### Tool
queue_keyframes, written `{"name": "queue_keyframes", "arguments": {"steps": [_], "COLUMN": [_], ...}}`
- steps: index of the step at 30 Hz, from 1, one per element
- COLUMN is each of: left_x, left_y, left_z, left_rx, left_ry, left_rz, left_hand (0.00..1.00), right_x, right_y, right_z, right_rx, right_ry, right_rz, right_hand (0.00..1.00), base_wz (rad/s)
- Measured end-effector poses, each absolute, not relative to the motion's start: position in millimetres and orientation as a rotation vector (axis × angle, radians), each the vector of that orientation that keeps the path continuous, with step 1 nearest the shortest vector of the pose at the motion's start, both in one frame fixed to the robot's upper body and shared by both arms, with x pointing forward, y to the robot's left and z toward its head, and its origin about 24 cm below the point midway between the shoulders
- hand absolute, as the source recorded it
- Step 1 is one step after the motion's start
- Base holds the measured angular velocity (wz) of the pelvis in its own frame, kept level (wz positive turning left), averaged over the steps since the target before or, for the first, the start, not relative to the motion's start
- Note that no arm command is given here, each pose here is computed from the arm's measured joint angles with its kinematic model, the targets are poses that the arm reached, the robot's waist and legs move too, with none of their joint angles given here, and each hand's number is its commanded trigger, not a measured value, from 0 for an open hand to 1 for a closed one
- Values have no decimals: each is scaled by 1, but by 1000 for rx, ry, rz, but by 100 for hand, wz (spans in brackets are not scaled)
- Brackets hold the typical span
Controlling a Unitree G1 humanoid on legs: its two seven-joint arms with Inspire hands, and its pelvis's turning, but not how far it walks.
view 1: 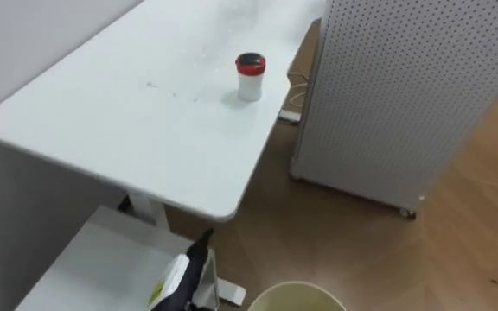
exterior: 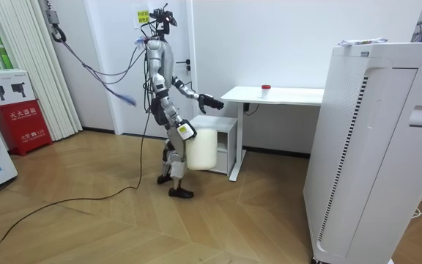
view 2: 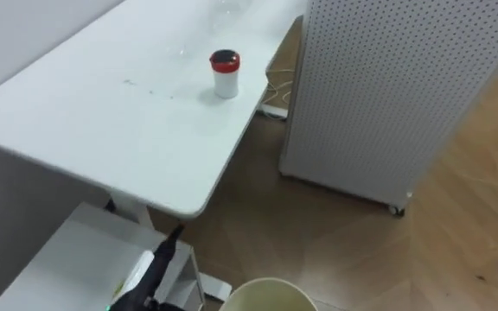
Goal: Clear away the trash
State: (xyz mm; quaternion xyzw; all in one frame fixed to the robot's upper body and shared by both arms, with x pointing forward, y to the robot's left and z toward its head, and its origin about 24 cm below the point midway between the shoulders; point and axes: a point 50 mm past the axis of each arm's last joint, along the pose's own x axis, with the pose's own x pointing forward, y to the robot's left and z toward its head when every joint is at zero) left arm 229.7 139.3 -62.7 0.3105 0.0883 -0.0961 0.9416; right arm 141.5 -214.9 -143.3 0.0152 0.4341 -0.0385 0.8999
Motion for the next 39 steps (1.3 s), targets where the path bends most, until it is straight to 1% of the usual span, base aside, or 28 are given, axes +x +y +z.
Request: {"name": "queue_keyframes", "arguments": {"steps": [4,7,8,11,14,17,20,23,29,33,39], "left_x": [235,222,220,212,214,224,227,225,222,212,203], "left_y": [143,155,156,166,172,165,167,167,170,176,179], "left_z": [-47,-51,-51,-45,-29,8,23,22,20,11,1], "left_rx": [623,633,628,611,576,461,437,429,428,443,455], "left_ry": [107,135,135,117,48,-162,-245,-246,-242,-194,-133], "left_rz": [-173,-147,-140,-82,1,88,142,153,182,197,190], "left_hand": [0,0,0,0,0,0,0,0,0,0,0], "right_x": [142,134,131,123,116,111,102,93,88,89,89], "right_y": [-214,-216,-217,-225,-229,-238,-234,-236,-239,-241,-240], "right_z": [-141,-143,-143,-144,-146,-147,-151,-153,-154,-153,-154], "right_rx": [39,26,21,-4,-11,-17,-8,-2,-3,-25,-27], "right_ry": [874,884,891,914,937,959,992,1012,1018,1020,1035], "right_rz": [-75,-61,-59,-61,-78,-123,-119,-137,-176,-166,-155], "right_hand": [100,100,100,100,100,100,100,100,100,100,100], "base_wz": [-14,-17,-26,-62,-60,-92,-61,-12,-2,-14,-1]}}
